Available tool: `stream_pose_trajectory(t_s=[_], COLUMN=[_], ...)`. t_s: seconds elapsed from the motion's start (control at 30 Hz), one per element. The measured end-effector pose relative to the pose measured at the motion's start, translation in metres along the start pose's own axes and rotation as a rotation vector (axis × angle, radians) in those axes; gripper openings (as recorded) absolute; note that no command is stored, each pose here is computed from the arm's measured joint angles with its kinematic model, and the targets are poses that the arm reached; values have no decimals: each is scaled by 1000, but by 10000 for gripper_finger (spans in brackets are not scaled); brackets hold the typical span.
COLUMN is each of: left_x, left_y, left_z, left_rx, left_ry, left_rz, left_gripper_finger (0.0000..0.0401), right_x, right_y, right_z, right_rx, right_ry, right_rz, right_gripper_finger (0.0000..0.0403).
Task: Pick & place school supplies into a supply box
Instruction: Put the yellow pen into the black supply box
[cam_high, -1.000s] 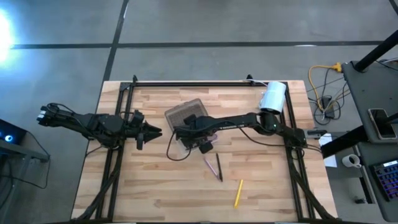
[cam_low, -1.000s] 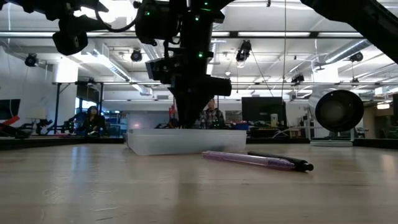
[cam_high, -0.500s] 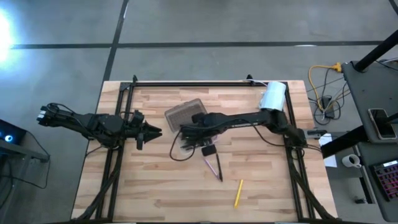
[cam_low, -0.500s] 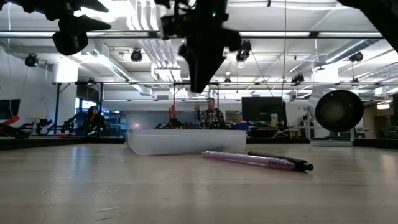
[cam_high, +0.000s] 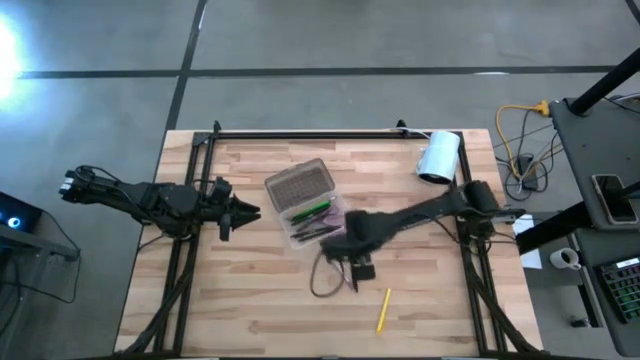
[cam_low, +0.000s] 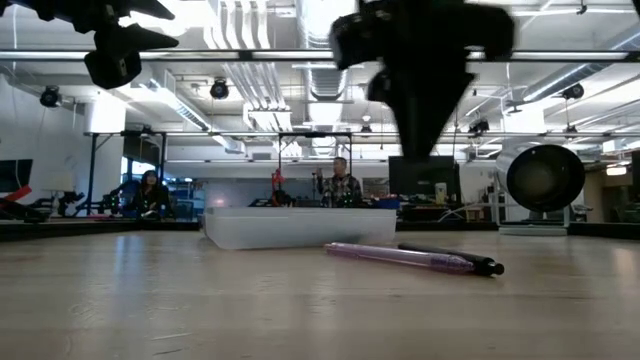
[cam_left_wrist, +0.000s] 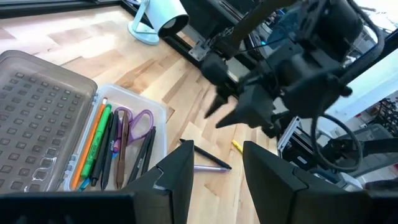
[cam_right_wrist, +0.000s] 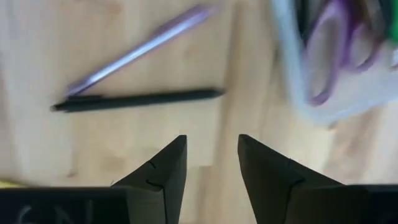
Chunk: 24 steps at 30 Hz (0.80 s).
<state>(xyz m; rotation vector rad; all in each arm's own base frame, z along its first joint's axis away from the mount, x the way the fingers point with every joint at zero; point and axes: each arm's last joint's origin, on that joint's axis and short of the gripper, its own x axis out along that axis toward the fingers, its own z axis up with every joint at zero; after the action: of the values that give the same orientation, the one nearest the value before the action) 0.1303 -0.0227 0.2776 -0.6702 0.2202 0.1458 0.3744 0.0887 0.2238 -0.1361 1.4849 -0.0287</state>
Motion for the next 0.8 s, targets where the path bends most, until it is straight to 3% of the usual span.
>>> stream_pose_trajectory(t_s=[0.13,0.27,0.37,0.5,0.57,0.67,0.8], left_x=[0,0,0,0,0,0,0], left_y=[0,0,0,0,0,0,0], left_z=[0,0,0,0,0,0,0], left_rx=[0,0,0,0,0,0,0], left_ry=[2,1,1,1,1,1,1], left_rz=[0,1,1,1,1,1,1], left_gripper_finger=[122,122,122,122,122,122,122], right_x=[-1,5,10,21,24,23,20], right_y=[21,34,41,53,61,75,86], right_z=[-26,-49,-61,-69,-71,-75,-80], right_rx=[159,419,656,865,933,930,1135], right_ry=[-32,-28,15,135,178,191,261], right_rz=[15,23,58,151,174,194,202], right_gripper_finger=[132,136,140,147,149,151,147])
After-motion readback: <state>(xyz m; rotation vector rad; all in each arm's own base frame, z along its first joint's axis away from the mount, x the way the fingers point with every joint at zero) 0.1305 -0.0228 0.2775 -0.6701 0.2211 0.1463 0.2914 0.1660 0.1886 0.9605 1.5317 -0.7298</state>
